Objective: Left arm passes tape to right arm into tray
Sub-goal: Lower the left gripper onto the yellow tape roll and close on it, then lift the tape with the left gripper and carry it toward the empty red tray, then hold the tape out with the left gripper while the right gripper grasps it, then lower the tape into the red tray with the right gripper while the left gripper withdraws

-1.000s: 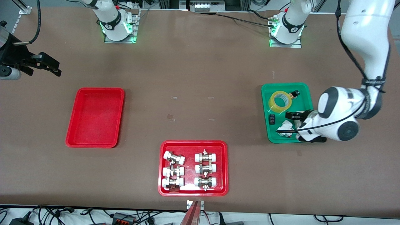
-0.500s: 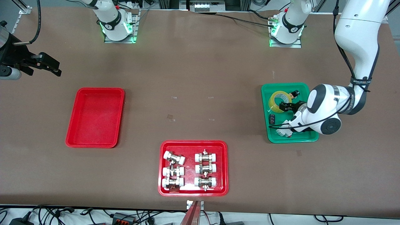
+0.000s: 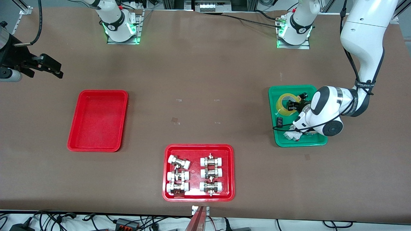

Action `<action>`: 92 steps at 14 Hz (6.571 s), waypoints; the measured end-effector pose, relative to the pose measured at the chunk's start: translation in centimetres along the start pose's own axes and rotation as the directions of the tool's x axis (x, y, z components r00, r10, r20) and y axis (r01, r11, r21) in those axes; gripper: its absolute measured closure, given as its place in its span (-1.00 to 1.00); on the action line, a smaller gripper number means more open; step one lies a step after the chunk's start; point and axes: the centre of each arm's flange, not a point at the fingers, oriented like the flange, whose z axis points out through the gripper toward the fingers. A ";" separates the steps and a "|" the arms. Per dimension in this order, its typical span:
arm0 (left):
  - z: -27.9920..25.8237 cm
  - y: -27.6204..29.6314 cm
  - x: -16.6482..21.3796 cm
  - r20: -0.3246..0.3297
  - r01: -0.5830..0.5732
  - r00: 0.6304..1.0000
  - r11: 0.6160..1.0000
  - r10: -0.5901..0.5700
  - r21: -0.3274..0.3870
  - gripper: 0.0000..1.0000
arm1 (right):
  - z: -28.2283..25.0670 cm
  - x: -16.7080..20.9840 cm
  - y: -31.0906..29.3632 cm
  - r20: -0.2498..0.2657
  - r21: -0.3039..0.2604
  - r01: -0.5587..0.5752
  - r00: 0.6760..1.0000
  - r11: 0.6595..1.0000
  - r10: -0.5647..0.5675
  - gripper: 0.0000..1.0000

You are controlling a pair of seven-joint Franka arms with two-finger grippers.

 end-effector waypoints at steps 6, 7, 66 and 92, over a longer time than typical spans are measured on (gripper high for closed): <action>0.5 -0.3 0.3 0.007 0.007 1.000 1.000 -0.007 -0.002 -0.24 | 0.0 0.0 0.0 0.000 0.000 0.000 1.000 1.000 0.000 -1.00; 0.6 -0.5 0.3 0.010 0.009 1.000 1.000 -0.009 -0.004 -0.25 | 0.0 0.0 0.0 0.000 0.000 0.000 1.000 1.000 0.000 -1.00; -14.0 48.3 -12.5 -0.533 -0.437 0.844 0.655 0.063 -0.616 0.59 | 21.6 7.8 -18.1 -0.138 0.587 0.395 0.909 0.706 -0.394 -1.00; -31.9 7.8 -5.8 -0.577 -0.495 0.764 0.836 0.288 -0.238 -1.00 | 28.8 9.3 3.8 -0.040 0.681 0.281 0.936 0.676 -0.350 -0.11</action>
